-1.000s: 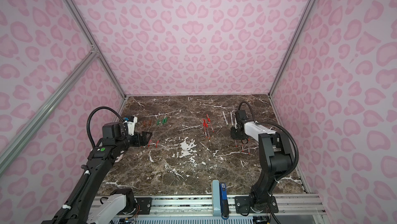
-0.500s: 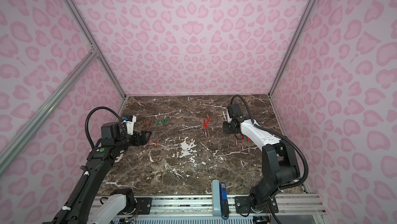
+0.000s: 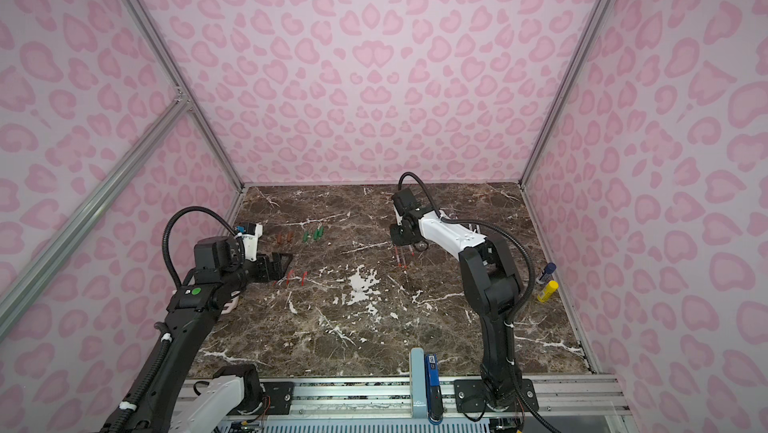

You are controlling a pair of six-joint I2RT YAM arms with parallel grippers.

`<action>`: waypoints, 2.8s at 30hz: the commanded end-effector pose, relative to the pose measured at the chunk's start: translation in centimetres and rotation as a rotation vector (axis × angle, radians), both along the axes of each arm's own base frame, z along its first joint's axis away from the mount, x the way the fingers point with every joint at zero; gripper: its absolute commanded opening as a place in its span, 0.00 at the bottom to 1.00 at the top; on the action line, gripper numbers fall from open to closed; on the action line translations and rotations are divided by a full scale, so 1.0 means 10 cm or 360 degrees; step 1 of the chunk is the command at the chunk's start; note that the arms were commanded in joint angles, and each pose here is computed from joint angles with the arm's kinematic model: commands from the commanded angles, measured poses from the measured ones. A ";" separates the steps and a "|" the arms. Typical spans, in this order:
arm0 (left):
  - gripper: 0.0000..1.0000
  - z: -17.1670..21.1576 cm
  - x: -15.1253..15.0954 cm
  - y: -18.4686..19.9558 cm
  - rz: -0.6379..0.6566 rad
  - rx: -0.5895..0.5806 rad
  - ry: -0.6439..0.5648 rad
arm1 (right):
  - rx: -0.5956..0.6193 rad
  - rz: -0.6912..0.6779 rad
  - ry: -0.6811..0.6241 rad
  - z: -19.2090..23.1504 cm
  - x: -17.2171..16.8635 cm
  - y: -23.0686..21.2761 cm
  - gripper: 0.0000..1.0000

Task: Open the pen caps
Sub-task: 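Move the right gripper to the red pen cluster and grasp a red pen, then lift the red pen and bring its cap into the left gripper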

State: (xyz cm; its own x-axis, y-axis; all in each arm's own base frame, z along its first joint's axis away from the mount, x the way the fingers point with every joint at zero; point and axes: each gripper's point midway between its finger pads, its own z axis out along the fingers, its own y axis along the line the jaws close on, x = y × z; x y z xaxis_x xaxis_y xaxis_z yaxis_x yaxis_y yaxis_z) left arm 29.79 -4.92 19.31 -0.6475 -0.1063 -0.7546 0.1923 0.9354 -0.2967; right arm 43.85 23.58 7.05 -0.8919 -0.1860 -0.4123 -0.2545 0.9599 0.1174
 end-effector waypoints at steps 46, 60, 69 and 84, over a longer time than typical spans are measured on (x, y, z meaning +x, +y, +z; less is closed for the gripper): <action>0.91 0.94 0.31 -0.48 -0.0299 -0.0263 -0.0264 | 0.0521 0.0127 -0.0164 0.70 -0.79 0.67 0.02; 0.88 0.78 0.22 -1.14 -0.0706 -0.0848 -0.0182 | 0.1388 0.0370 -0.0315 1.62 -1.54 1.53 0.00; 0.54 0.60 0.21 -1.24 -0.0669 -0.0823 -0.0121 | 0.1361 0.0428 -0.0257 1.55 -1.64 1.86 0.00; 0.04 0.56 0.25 -1.19 -0.0599 -0.0754 -0.0109 | 0.1229 0.0513 -0.0210 1.43 -1.67 2.04 0.00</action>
